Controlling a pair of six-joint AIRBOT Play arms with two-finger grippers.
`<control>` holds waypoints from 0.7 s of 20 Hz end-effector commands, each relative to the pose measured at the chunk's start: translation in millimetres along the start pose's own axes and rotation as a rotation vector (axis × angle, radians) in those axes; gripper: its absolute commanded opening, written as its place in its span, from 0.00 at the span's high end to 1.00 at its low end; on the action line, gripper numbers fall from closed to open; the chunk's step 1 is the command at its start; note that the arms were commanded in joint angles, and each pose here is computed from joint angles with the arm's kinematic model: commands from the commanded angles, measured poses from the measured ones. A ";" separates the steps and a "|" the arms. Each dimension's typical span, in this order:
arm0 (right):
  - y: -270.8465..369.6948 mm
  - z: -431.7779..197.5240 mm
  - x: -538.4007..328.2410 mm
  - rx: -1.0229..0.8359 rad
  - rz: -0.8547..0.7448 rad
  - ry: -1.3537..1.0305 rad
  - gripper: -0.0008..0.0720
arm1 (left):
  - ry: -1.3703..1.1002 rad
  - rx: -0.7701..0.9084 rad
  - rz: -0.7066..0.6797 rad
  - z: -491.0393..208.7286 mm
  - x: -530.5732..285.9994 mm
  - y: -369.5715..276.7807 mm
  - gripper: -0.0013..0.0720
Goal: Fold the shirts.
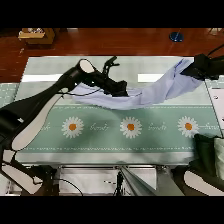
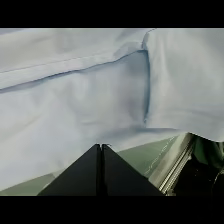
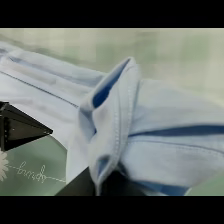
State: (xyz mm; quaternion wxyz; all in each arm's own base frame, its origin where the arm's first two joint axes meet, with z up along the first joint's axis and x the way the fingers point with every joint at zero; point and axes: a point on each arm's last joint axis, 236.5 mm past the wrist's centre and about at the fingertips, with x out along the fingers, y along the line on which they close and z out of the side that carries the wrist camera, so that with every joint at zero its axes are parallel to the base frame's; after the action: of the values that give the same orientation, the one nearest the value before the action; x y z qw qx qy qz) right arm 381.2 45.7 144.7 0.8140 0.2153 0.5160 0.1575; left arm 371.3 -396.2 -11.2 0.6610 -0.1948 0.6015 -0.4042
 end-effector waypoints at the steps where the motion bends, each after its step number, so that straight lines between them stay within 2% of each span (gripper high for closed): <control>1: 3.5 -12.7 -12.7 -0.005 -0.023 0.020 0.96 | 0.044 -0.019 0.012 -16.3 35.9 4.3 0.96; 9: 14.2 -14.8 -25.6 -0.017 -0.018 -0.010 0.96 | 0.108 -0.106 -0.097 -51.9 98.8 -32.1 0.96; 12: 18.8 -14.5 -25.9 -0.017 0.000 -0.012 0.96 | 0.104 -0.084 -0.084 -57.6 111.0 -34.1 0.96; 14: 22.9 -14.1 -26.0 -0.015 0.018 -0.014 0.96 | 0.049 -0.074 -0.058 -32.3 85.0 -19.9 0.96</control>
State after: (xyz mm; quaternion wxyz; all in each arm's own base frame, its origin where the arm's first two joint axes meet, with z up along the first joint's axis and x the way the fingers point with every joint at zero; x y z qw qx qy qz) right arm 357.0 51.2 167.5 0.8185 0.2092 0.5109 0.1587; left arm 314.6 -475.3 -61.8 0.6089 -0.2283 0.6394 -0.4103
